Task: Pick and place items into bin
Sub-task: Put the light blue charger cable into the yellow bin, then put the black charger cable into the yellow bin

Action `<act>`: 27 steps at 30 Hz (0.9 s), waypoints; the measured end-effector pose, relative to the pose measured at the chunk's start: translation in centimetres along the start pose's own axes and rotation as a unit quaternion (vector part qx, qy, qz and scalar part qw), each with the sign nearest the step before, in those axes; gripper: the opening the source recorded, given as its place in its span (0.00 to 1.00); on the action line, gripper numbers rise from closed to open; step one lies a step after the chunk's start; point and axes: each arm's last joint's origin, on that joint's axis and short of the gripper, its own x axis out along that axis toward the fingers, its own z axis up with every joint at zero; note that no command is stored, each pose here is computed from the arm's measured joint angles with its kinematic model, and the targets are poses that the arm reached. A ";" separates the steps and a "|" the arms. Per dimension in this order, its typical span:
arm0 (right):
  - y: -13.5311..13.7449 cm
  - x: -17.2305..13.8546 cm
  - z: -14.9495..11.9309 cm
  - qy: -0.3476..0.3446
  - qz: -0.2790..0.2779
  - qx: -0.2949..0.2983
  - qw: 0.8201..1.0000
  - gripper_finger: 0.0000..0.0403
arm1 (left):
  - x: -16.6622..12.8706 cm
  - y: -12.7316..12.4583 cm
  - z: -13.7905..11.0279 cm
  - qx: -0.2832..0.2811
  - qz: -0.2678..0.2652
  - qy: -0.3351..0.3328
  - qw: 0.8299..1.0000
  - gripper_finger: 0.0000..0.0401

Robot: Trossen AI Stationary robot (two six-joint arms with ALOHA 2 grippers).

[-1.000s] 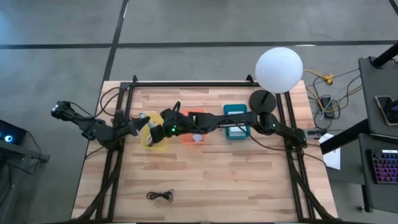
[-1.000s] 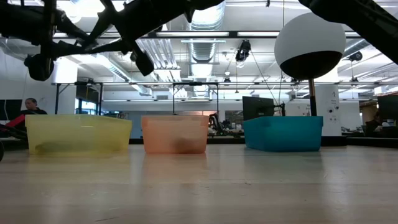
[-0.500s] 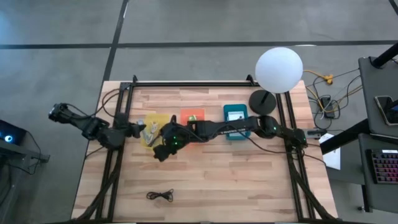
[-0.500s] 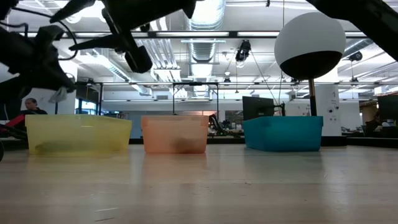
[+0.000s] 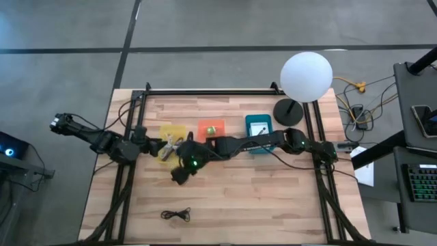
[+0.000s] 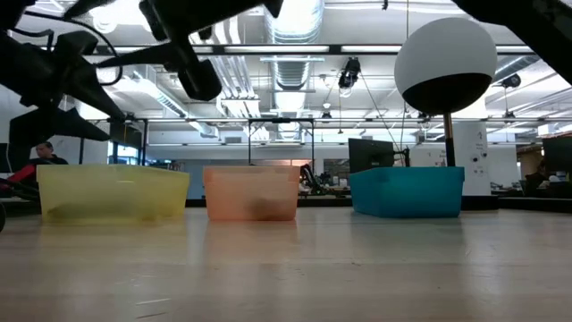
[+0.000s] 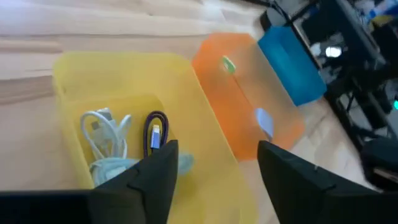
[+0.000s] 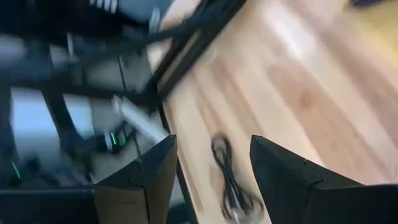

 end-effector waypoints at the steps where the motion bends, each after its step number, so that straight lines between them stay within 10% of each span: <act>1: 0.2 0.1 -0.6 0.015 -0.001 -0.023 1.000 0.47 | -0.1 -0.1 0.0 0.012 -0.003 0.004 1.000 0.52; 11: 1.4 1.0 -9.5 0.142 -0.114 -0.347 0.920 0.44 | -3.4 -6.0 3.4 0.127 -0.273 0.016 0.953 0.49; 16: 1.9 2.1 -10.9 0.059 -0.167 -0.465 0.868 0.43 | -2.9 -7.2 2.7 0.156 -0.280 0.064 0.945 0.42; 27: 0.2 4.0 -11.3 0.006 -0.141 -0.425 0.894 0.47 | -5.0 -10.0 0.3 0.190 -0.382 0.197 0.883 0.33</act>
